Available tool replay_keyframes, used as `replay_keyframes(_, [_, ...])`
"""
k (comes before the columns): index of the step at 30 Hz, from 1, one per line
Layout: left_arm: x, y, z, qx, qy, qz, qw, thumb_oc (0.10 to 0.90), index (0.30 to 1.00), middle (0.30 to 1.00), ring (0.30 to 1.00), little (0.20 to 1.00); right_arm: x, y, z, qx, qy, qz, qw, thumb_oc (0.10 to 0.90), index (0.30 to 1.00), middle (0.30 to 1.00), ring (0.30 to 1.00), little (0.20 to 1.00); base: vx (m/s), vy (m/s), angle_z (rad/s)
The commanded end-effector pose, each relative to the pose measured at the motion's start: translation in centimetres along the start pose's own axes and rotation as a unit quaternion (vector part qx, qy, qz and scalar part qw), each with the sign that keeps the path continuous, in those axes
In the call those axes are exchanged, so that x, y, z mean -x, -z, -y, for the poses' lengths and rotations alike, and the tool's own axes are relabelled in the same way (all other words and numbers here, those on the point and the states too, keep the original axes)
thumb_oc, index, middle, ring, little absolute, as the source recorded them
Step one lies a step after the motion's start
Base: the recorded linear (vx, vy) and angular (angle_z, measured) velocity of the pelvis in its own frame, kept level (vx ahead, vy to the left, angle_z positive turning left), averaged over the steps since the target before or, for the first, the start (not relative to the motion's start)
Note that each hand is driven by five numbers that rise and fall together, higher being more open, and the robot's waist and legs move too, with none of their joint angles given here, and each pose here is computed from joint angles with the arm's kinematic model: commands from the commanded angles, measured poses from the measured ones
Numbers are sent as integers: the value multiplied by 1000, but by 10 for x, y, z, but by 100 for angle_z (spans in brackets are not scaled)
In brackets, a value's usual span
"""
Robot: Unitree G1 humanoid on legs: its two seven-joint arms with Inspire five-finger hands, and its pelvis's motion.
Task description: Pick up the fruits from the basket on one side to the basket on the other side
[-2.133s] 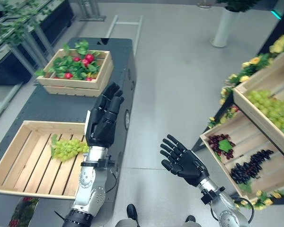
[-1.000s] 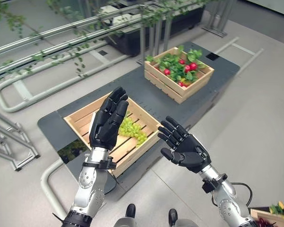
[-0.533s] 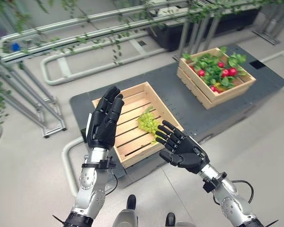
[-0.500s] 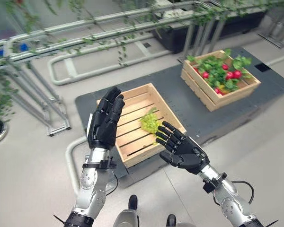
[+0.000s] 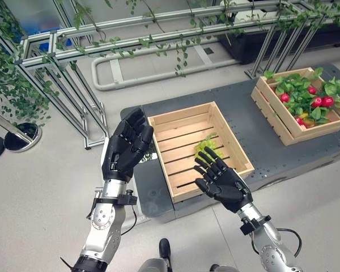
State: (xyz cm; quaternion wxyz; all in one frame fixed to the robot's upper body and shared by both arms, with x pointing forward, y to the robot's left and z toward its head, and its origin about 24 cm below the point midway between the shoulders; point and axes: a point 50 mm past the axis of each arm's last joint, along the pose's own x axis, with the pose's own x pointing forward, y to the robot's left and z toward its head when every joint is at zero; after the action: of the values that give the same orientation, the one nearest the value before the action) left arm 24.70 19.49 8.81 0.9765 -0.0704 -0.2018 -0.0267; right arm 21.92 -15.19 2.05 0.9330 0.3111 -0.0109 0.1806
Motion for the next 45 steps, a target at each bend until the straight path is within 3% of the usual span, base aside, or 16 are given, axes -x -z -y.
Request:
replay_keyframes(1, [-23, -34, 0, -46, 22, 110, 993, 800, 900, 900, 900, 900, -6, -42, -5, 21, 37, 159, 986, 800, 900, 900, 900, 900, 46, 123, -12])
replay_keyframes(11, [-29, -37, 8, -73, 25, 117, 990, 800, 900, 900, 900, 900, -11, -71, -3, 31, 98, 250, 963, 800, 900, 900, 900, 900, 77, -117, 9])
replay_keyframes(19, [-25, -29, -6, -150, -2, 101, 984, 800, 900, 900, 900, 900, 1, -83, 11, 46, 137, 255, 956, 800, 900, 900, 900, 900, 137, -302, 29])
replay_keyframes(25, [-44, -24, -7, -242, -13, 124, 962, 800, 900, 900, 900, 900, -4, -95, 12, 64, 126, 273, 952, 800, 900, 900, 900, 900, 10, -86, 3])
replay_keyframes(33, [-67, -11, -18, -431, -25, 123, 893, 800, 900, 900, 900, 900, -6, -113, 17, 83, 100, 300, 945, 800, 900, 900, 900, 900, -22, 71, -8])
replay_keyframes(39, [-77, -5, -22, -527, -7, 113, 842, 800, 900, 900, 900, 900, -11, -122, 17, 74, 71, 301, 948, 800, 900, 900, 900, 900, -52, 116, -8])
replay_keyframes(41, [-85, -3, -27, -584, 4, 106, 805, 800, 900, 900, 900, 900, -13, -123, 14, 91, 54, 291, 951, 800, 900, 900, 900, 900, -6, 105, -16])
replay_keyframes(43, [-94, -4, -37, -672, 19, 88, 735, 800, 900, 900, 900, 900, -16, -127, 12, 115, 36, 282, 952, 800, 900, 900, 900, 900, -39, 114, -17])
replay_keyframes(45, [-96, -6, -40, -684, 21, 83, 724, 800, 900, 900, 900, 900, -17, -129, 12, 117, 32, 283, 951, 800, 900, 900, 900, 900, -61, 45, -11])
